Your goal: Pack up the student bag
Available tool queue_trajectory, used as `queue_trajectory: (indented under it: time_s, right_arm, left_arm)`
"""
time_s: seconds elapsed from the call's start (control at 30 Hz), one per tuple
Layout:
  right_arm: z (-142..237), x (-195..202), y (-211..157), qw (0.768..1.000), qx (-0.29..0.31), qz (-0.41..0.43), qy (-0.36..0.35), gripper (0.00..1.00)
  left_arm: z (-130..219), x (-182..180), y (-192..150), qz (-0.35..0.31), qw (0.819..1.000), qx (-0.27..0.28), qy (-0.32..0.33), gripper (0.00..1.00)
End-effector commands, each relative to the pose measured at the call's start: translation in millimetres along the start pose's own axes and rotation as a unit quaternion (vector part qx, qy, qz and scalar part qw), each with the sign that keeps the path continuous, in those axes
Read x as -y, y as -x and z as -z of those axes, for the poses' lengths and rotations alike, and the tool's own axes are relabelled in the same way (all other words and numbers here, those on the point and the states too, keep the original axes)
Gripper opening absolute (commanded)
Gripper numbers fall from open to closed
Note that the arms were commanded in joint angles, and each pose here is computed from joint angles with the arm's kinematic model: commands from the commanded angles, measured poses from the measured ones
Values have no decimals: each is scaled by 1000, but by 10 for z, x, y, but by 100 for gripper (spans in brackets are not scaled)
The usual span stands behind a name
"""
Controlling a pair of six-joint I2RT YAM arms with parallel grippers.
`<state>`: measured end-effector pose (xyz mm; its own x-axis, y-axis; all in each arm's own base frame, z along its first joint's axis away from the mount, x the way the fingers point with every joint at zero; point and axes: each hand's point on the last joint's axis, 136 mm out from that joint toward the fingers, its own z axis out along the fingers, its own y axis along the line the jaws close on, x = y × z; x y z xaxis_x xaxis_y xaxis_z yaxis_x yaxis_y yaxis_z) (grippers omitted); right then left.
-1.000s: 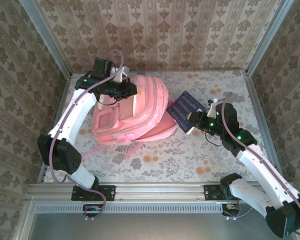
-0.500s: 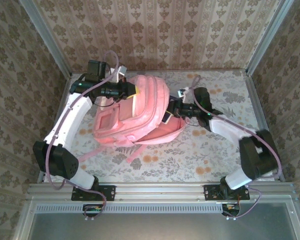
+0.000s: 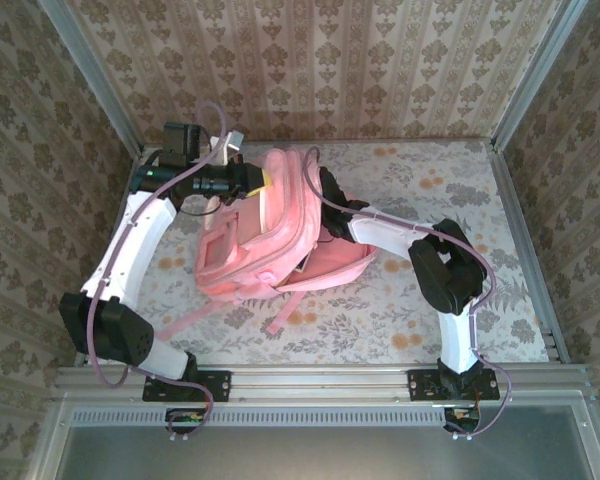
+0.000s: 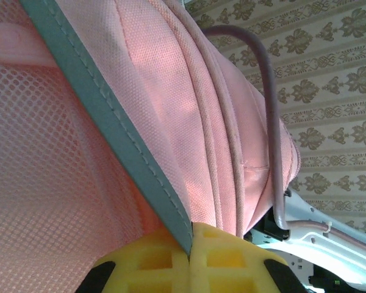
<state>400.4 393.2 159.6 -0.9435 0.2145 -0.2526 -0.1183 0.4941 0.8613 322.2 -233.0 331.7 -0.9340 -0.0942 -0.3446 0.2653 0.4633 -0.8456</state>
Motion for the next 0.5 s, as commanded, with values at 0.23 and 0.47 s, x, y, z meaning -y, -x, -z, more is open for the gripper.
queue_trajectory:
  time_s: [0.23,0.47]
  right_arm:
    - [762,181,179,997,66,22,-36,100]
    - [1060,310,91,996,64,37,-55,100]
  left_arm:
    - [201,381,113,-70,996,37,-49,0]
    - [129,248,140,-54,997,38,-36,0]
